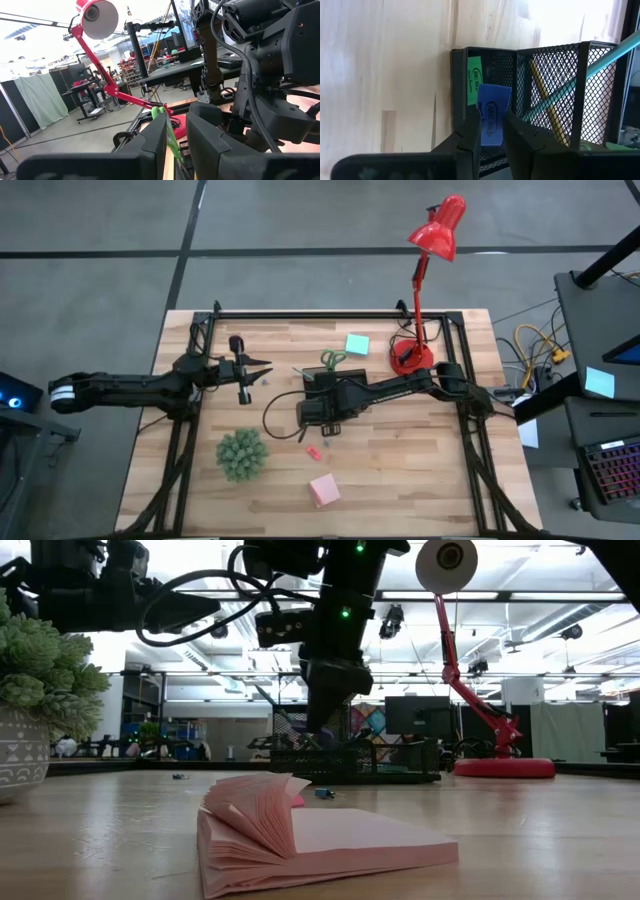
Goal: Pick and place office supplies into organizer
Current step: Put the blue eraser into the black desk organizer
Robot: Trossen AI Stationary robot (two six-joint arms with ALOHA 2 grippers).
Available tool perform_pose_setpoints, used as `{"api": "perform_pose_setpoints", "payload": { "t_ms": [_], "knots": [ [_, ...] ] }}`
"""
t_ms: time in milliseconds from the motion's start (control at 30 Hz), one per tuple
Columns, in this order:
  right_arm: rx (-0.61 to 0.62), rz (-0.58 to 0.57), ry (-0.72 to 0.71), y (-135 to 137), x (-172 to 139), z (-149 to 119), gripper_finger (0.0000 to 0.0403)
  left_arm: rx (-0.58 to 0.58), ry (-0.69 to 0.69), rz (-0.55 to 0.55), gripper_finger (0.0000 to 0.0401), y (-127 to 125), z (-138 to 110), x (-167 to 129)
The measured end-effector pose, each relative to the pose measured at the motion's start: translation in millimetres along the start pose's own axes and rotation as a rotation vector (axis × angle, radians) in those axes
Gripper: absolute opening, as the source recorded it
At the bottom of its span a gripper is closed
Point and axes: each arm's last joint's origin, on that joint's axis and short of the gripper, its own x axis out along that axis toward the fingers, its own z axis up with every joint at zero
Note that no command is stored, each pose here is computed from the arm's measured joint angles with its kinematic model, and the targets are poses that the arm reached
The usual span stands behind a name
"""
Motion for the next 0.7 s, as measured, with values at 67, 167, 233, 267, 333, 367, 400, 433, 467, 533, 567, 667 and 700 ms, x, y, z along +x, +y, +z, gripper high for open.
{"api": "perform_pose_setpoints", "payload": {
  "t_ms": [67, 167, 233, 267, 333, 367, 400, 433, 467, 533, 567, 667, 700],
  "knots": [
    [-0.018, 0.0, 0.006, 0.0, 0.0, -0.6, 0.0061, 0.0, 0.0, 0.0, 0.0059, 0.0, 0.0, 0.0],
    [-0.052, 0.002, 0.021, 0.3, 0.2, -2.2, 0.0061, 0.0, 0.0, 0.0, 0.0059, 0.0, 0.0, 0.0],
    [-0.065, 0.002, 0.028, 0.1, 0.4, -3.0, 0.0061, 0.0, 0.0, 0.0, 0.0059, 0.0, 0.0, 0.0],
    [-0.072, 0.002, 0.028, -0.1, 0.5, -2.9, 0.0061, 0.0, 0.0, 0.0, 0.0059, 0.0, 0.0, 0.0],
    [-0.084, 0.001, 0.029, -0.7, 0.8, -3.0, 0.0061, 0.0, 0.0, 0.0, 0.0059, 0.0, 0.0, 0.0],
    [-0.085, 0.0, 0.029, -1.3, 1.2, -3.1, 0.0061, 0.0, 0.0, 0.0, 0.0059, 0.0, 0.0, 0.0],
    [-0.086, 0.0, 0.031, -1.1, 1.9, -3.0, 0.0061, 0.0, 0.0, 0.0, 0.0059, 0.0, 0.0, 0.0],
    [-0.087, -0.001, 0.032, -0.9, 2.5, -3.1, 0.0061, 0.0, 0.0, 0.0, 0.0059, 0.0, 0.0, 0.0],
    [-0.09, -0.002, 0.037, -0.3, 4.1, -3.2, 0.0061, 0.0, 0.0, 0.0, 0.0059, 0.0, 0.0, 0.0],
    [-0.099, -0.009, 0.049, 1.4, 7.7, -3.8, 0.0061, 0.0, 0.001, 0.0, 0.0059, 0.0, 0.0, 0.0],
    [-0.102, -0.013, 0.056, 2.2, 9.4, -4.4, 0.0061, 0.0, 0.001, 0.0, 0.0059, 0.0, -0.1, 0.0],
    [-0.12, -0.021, 0.073, 5.1, 15.2, -4.9, 0.0061, 0.0, 0.001, 0.0, 0.0059, 0.0, -0.1, 0.0],
    [-0.125, -0.024, 0.079, 5.4, 16.3, -5.3, 0.0061, -0.001, 0.001, -0.001, 0.0059, -0.1, -0.1, 0.0]
  ]
}}
